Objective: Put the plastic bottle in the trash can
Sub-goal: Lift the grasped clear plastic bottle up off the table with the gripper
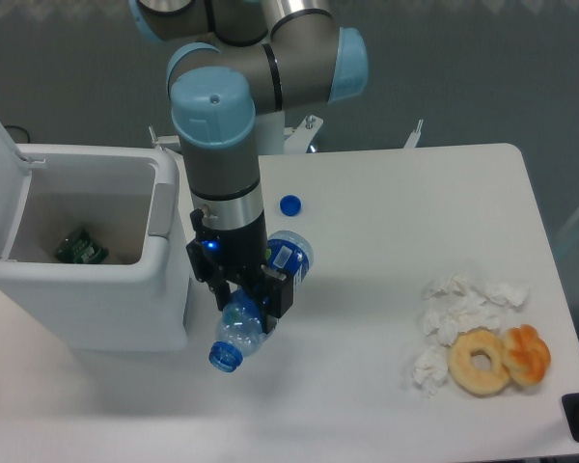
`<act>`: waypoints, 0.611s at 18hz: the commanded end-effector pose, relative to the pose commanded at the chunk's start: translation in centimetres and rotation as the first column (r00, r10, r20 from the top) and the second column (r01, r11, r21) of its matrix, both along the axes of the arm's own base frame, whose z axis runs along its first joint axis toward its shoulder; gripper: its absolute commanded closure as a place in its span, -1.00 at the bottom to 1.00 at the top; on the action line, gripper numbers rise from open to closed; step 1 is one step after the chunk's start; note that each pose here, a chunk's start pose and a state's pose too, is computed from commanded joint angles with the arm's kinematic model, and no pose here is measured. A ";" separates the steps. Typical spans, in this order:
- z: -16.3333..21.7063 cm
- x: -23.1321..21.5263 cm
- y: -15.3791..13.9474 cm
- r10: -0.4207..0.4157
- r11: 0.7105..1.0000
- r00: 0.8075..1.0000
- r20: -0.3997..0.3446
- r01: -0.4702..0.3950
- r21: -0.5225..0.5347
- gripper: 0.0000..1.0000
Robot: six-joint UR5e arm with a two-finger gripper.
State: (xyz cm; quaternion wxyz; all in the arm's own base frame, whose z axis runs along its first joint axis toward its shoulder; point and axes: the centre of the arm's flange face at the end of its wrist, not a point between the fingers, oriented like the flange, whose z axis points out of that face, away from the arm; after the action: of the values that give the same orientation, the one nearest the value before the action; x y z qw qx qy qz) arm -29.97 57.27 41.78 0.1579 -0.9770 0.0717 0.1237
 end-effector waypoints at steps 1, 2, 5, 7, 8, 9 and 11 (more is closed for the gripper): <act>0.1 0.0 0.0 0.010 1.000 1.000 0.002 -0.010 0.005 -0.35; 0.3 -0.1 0.0 0.019 1.000 1.000 0.003 -0.019 0.011 -0.35; 0.7 -0.3 -0.1 0.033 0.999 0.999 0.010 -0.033 0.024 -0.35; 1.9 -0.5 -0.6 0.054 0.997 0.998 0.027 -0.055 0.059 -0.35; 2.3 -0.9 -1.1 0.066 0.995 0.997 0.032 -0.069 0.072 -0.35; 3.0 -1.0 -1.2 0.070 0.993 0.997 0.038 -0.073 0.089 -0.35; 3.9 -1.7 -1.9 0.111 0.985 0.992 0.065 -0.118 0.123 -0.35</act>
State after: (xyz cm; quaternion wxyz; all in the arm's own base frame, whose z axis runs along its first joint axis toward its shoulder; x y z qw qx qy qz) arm -31.71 55.38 45.70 0.2141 -0.9708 0.0028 0.1084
